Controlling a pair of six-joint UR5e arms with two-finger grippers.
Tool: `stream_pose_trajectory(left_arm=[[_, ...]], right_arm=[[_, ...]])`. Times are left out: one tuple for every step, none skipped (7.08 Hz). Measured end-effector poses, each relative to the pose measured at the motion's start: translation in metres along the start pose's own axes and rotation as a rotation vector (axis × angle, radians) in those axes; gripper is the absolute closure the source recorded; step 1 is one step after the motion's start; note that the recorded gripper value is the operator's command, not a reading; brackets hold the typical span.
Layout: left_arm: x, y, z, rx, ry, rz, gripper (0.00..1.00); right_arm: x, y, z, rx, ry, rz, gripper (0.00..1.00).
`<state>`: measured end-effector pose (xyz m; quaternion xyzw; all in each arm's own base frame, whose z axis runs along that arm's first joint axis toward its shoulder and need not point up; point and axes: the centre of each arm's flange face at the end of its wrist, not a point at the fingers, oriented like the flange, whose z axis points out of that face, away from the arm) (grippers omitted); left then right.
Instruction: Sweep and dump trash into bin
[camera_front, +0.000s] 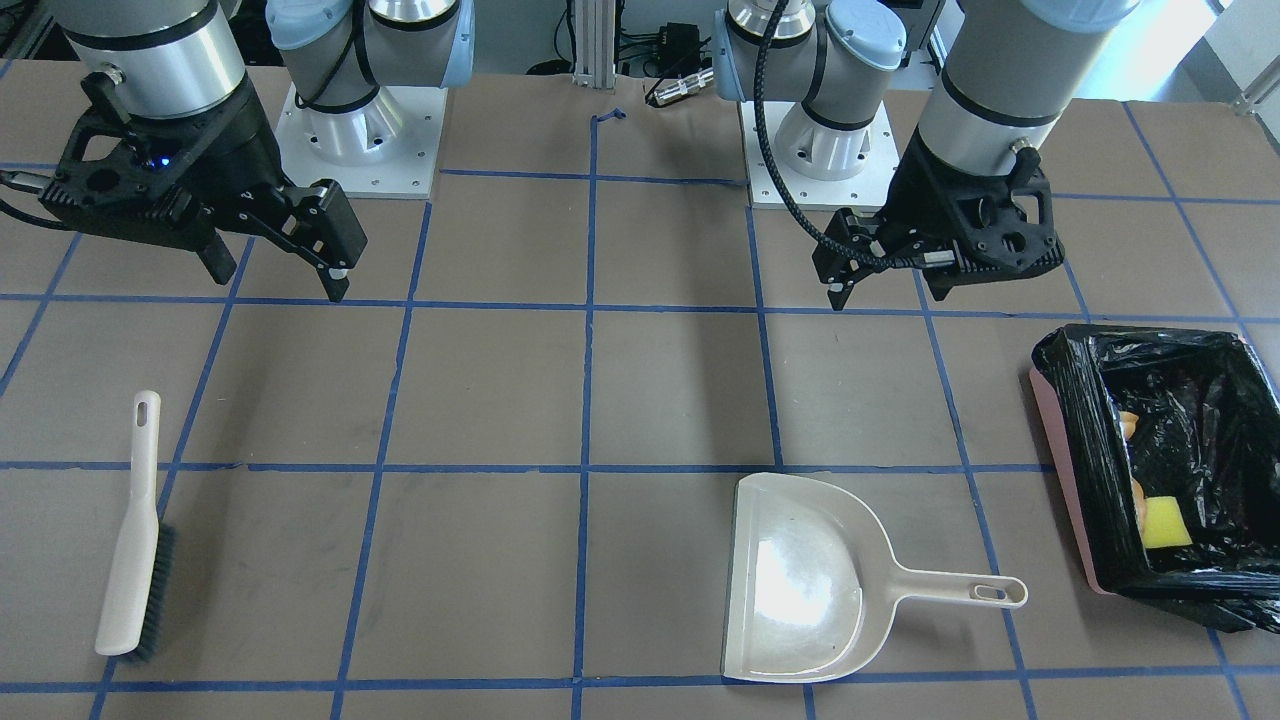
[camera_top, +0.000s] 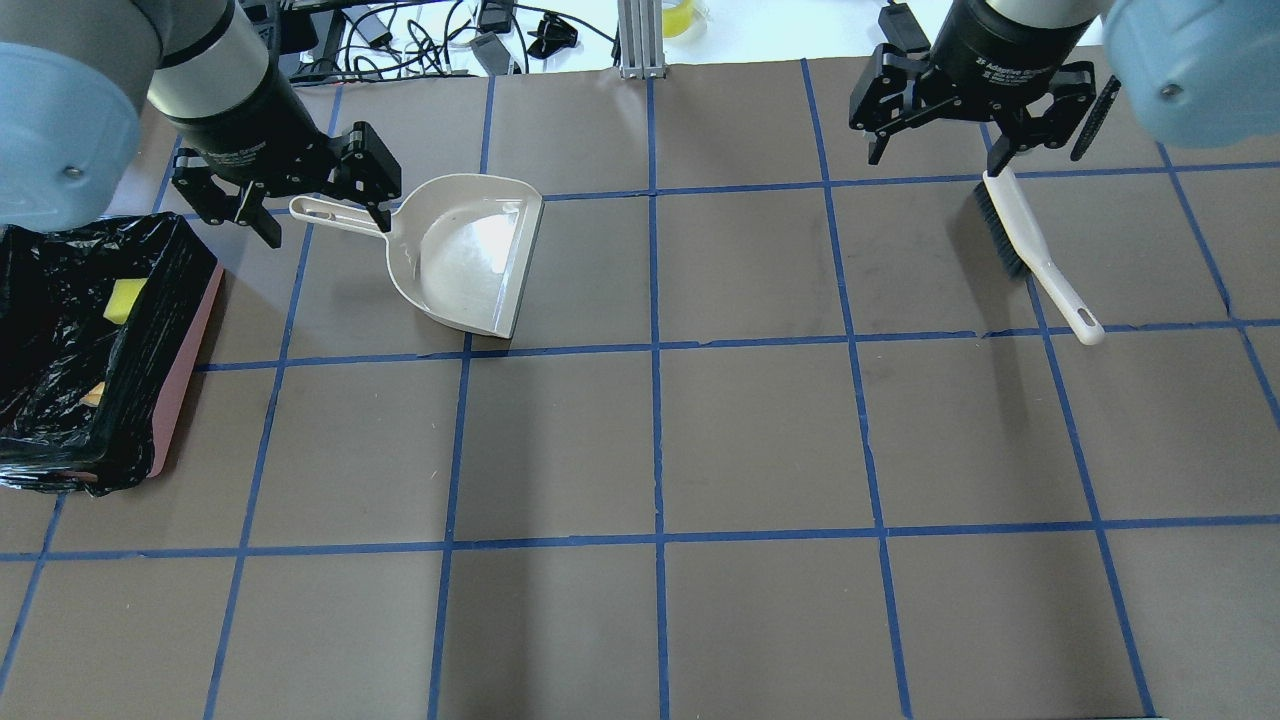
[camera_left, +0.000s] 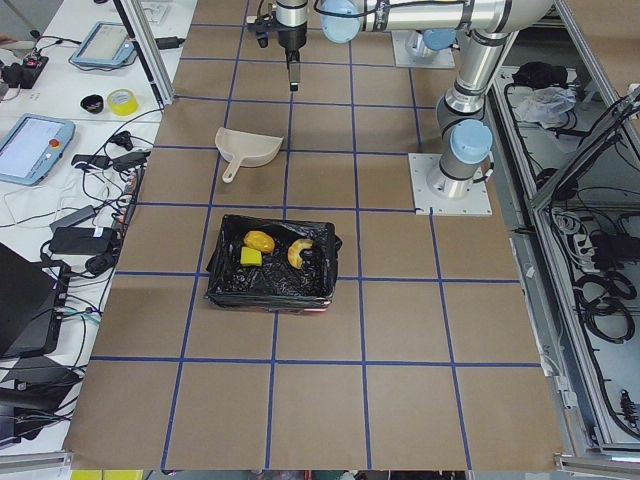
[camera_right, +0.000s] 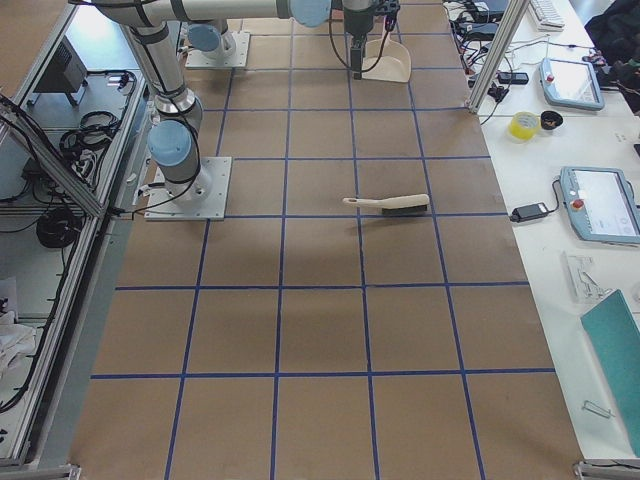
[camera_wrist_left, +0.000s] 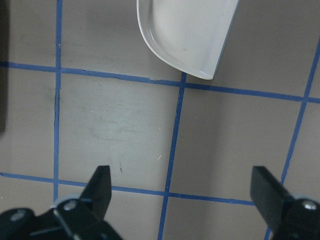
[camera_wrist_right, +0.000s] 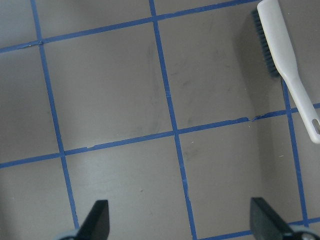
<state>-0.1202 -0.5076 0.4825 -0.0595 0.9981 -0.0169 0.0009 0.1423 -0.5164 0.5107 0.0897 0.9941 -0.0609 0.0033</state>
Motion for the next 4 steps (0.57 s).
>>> stream_pose_trajectory(left_arm=[[0.0000, 0.0064, -0.0034, -0.008, 0.027, 0.005, 0.00], [-0.0017, 0.0088, -0.0029, -0.015, 0.039, 0.004, 0.00], [-0.0029, 0.0101, -0.0021, -0.020, 0.041, 0.002, 0.00], [-0.0034, 0.0101, -0.0015, -0.022, 0.041, 0.002, 0.00]], right_arm=[[0.0002, -0.0001, 0.0001, 0.000, 0.000, 0.000, 0.00], [0.0009, -0.0004, 0.0004, -0.001, 0.000, 0.002, 0.00], [0.0013, -0.0005, 0.0006, -0.001, -0.001, 0.004, 0.00], [0.0015, -0.0007, 0.0005, -0.001, -0.001, 0.005, 0.00]])
